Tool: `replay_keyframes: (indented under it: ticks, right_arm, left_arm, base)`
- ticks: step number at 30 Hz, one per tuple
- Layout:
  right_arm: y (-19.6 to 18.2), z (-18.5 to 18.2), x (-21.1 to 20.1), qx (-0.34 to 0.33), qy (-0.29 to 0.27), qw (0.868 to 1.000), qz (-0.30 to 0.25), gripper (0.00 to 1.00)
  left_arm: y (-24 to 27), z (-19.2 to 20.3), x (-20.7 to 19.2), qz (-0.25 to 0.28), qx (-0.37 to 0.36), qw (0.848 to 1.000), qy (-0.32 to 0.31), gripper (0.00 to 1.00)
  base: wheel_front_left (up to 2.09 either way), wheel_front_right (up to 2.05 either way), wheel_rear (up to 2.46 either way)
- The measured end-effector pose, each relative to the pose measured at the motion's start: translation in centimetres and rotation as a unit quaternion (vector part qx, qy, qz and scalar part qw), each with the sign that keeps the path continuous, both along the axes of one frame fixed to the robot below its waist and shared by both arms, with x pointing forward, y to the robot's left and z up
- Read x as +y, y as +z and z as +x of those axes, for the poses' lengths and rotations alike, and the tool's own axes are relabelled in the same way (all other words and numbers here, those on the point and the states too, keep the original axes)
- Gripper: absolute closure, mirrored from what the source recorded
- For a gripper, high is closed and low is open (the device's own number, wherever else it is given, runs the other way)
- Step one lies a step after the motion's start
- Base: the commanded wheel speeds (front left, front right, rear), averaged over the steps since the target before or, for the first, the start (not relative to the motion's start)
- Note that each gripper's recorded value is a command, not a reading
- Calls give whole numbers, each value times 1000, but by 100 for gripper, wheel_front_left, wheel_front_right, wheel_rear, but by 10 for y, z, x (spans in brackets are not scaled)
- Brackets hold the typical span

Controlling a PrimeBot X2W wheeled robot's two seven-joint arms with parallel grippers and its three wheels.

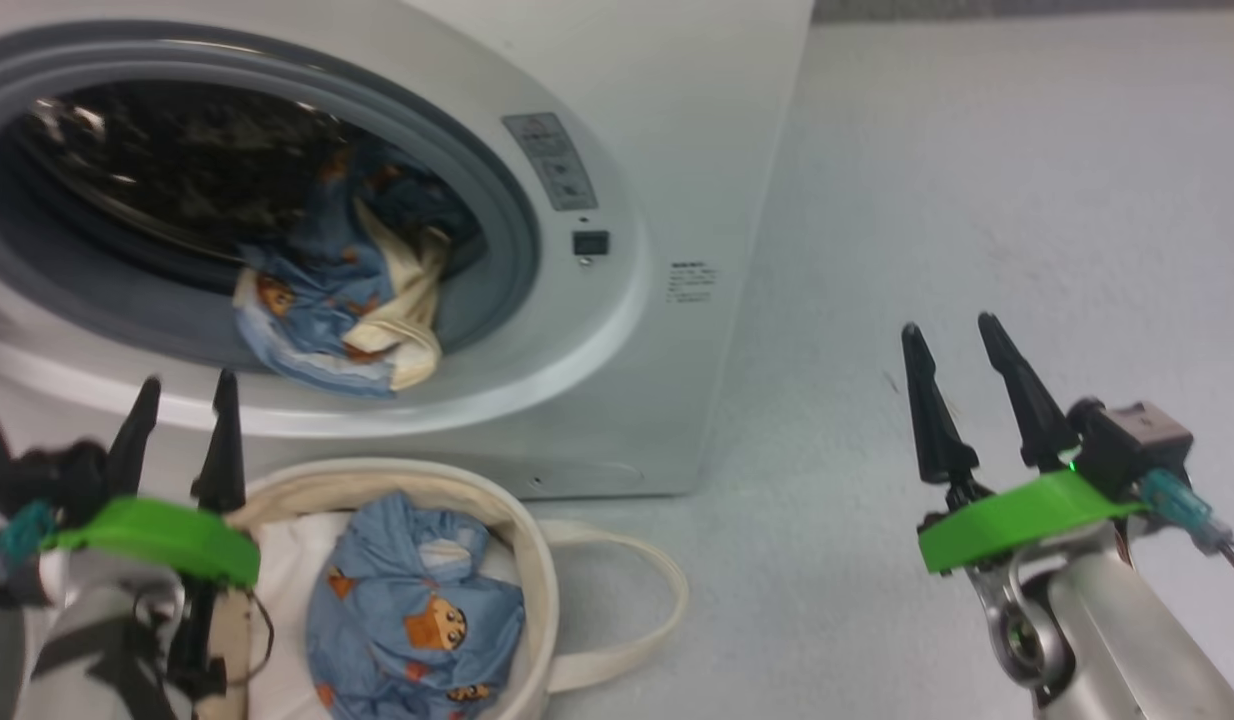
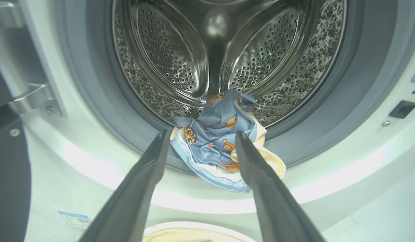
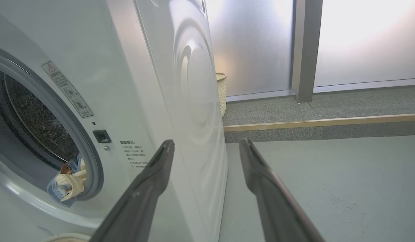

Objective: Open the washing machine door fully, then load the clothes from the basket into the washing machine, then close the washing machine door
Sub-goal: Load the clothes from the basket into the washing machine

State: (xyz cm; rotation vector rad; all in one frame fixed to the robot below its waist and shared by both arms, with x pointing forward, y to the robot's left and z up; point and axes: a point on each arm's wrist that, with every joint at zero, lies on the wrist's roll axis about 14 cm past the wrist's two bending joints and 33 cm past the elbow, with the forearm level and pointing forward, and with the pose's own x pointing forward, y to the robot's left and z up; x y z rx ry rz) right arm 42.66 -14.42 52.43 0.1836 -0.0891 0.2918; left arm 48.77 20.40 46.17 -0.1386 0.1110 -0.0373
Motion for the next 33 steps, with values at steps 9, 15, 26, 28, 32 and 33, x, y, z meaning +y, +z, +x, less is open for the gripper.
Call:
replay_keyframes:
  ticks: [9,15,26,28,32,33]
  right_arm:
    - [19,-15,6,-27,5,1000,10,0]
    - [24,-24,7,-32,6,999,11,0]
    - [23,-25,4,-30,3,999,13,0]
    - [22,-25,4,-29,2,999,13,0]
    - [22,-26,3,-28,0,1000,13,0]
    - [21,-26,2,-28,0,1000,13,0]
  left_arm:
    - [22,-53,21,-9,-43,999,30,0]
    - [12,-72,23,-14,-28,999,35,0]
    - [11,-70,18,-18,-28,999,31,0]
    - [10,-69,17,-19,-27,999,31,0]
    - [10,-68,15,-20,-27,999,29,0]
    - [10,-68,15,-20,-27,999,29,0]
  base:
    - [0,0,0]
    - [0,0,0]
    - [0,0,0]
    - [0,0,0]
    - [0,0,0]
    - [0,0,0]
